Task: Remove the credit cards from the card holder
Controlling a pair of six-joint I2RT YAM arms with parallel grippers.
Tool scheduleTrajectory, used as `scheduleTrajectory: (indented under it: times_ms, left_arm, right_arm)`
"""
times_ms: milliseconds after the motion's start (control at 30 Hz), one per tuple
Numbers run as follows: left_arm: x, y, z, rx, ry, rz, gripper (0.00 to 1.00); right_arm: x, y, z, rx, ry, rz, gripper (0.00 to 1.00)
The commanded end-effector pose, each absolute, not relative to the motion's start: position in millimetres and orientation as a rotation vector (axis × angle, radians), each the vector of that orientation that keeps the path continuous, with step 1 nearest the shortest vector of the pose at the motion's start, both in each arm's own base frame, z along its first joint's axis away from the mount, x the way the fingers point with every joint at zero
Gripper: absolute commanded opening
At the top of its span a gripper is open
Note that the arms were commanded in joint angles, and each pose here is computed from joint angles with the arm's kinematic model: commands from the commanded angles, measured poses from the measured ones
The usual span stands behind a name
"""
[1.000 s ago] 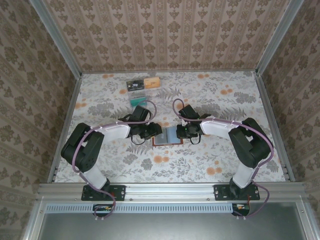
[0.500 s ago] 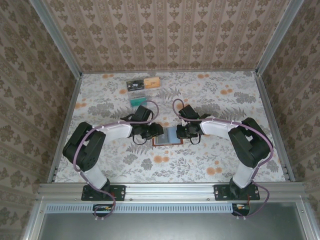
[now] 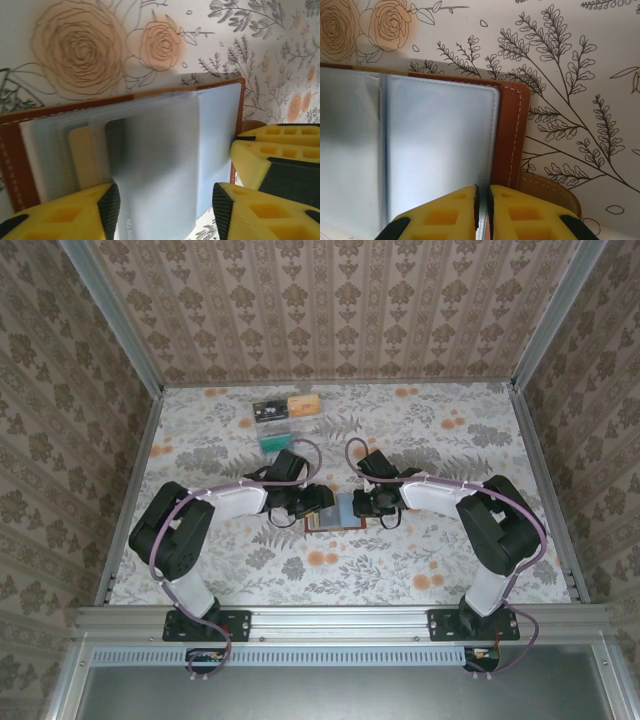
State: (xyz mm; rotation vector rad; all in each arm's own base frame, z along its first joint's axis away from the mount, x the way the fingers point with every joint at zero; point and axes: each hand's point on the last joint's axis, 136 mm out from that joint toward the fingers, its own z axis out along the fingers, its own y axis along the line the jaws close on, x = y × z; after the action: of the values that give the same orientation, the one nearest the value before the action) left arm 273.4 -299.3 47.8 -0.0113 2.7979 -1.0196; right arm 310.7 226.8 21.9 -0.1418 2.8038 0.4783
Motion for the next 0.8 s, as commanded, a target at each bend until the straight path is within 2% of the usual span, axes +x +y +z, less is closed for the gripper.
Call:
scheduleTrajectory:
  times_ms: [0, 300, 433, 767]
  left_arm:
    - [270.0, -311.6, 50.0, 0.049, 2.801, -1.064, 0.60]
    - [270.3, -324.8, 63.8, 0.111, 2.753, -1.147, 0.63]
    - [271.4, -332.1, 78.3, 0.157, 2.711, -1.176, 0.69]
    - [272.0, -359.5, 91.3, 0.242, 2.690, -1.259, 0.56]
  right_arm:
    - [298.9, 223.4, 9.3, -0.138, 2.850, 0.452, 0.17]
    - [298.1, 222.1, 9.5, -0.131, 2.848, 0.449, 0.18]
    - [299.3, 221.5, 11.5, -0.119, 2.842, 0.448, 0.26]
    - [315.3, 203.8, 43.2, -0.005, 2.742, 0.447, 0.29]
